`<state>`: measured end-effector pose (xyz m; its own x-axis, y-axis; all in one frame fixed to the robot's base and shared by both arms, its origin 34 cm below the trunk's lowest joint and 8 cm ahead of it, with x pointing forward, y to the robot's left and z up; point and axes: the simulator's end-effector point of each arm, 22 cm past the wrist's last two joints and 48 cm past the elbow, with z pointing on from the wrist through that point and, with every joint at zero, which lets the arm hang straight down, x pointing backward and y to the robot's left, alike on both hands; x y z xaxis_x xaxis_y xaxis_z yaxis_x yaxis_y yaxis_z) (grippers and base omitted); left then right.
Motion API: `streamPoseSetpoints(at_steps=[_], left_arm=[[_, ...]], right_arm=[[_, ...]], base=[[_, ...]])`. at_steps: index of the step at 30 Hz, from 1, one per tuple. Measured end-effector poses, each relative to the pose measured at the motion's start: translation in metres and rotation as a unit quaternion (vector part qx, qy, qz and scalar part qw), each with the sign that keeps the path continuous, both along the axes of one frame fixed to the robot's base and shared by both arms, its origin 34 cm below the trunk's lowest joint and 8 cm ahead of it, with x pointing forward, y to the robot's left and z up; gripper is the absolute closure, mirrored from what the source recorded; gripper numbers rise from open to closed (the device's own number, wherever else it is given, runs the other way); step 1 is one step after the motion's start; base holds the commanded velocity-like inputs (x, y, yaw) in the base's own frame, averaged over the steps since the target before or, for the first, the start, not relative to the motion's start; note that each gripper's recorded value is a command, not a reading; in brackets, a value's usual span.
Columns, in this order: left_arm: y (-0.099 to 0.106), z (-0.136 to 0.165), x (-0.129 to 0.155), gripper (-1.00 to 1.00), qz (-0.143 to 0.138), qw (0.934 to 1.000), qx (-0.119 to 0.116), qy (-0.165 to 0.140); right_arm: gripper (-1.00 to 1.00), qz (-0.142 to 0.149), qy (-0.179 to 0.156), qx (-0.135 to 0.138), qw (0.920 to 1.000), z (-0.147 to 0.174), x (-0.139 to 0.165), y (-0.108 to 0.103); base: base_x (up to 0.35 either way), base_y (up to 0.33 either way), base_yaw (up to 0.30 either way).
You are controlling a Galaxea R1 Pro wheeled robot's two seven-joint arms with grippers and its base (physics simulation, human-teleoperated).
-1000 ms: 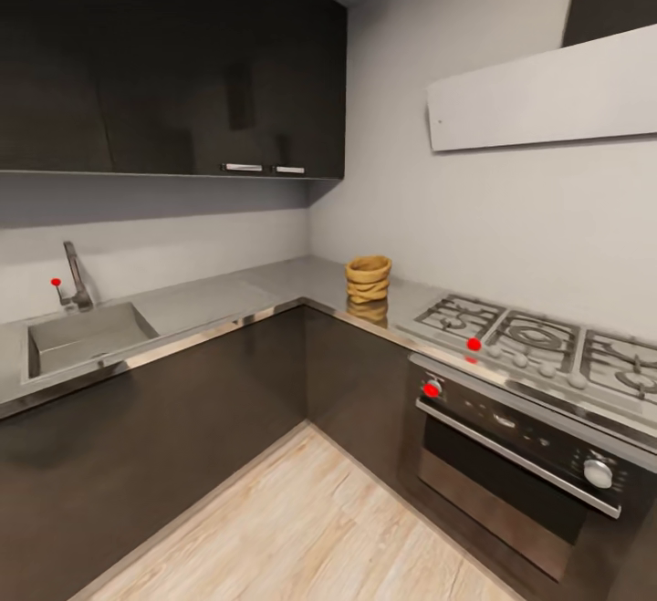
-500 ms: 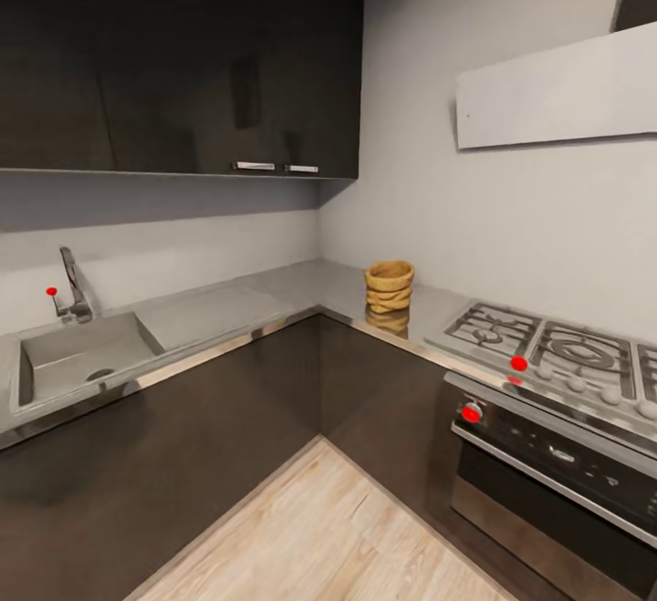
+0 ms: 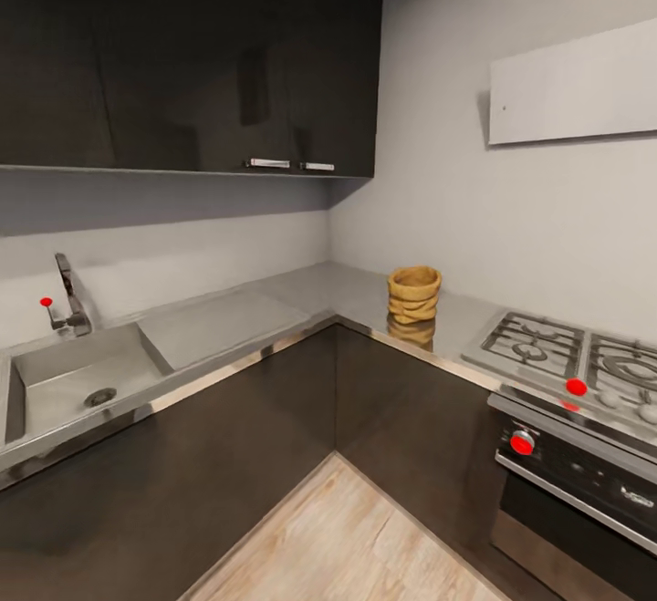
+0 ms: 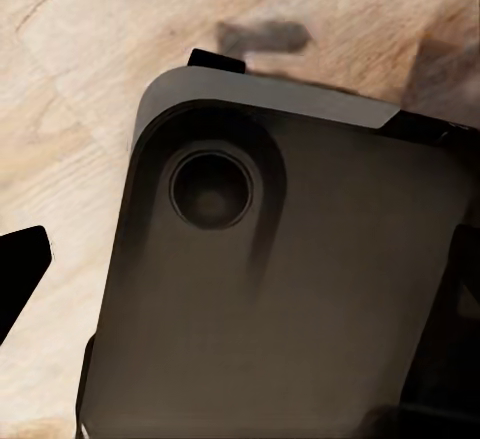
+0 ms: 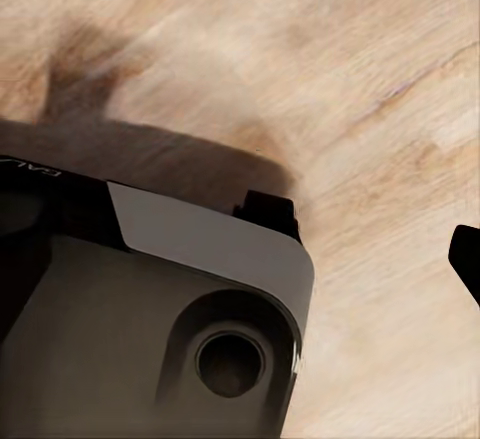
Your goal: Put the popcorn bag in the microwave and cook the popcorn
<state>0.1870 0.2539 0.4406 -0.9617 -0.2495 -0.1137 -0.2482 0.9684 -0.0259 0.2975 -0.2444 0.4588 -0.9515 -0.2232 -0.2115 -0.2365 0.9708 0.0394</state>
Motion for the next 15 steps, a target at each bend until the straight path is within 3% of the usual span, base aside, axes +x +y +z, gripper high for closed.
streamPoseSetpoints(at_steps=[10,15], left_arm=[[0.0,-0.0005,-0.0042,-1.0,0.0,1.0,0.0,0.006],[0.0001,-0.0009,-0.0065,-1.0,0.0,1.0,0.0,0.009]], right_arm=[[-1.0,-0.001,0.007,0.002,1.0,-0.0019,-0.0046,0.0022],[-1.0,-0.002,0.01,0.002,0.9999,-0.003,-0.0068,0.002]], base=[[0.272,0.216,-0.14],[0.103,0.088,-0.172]])
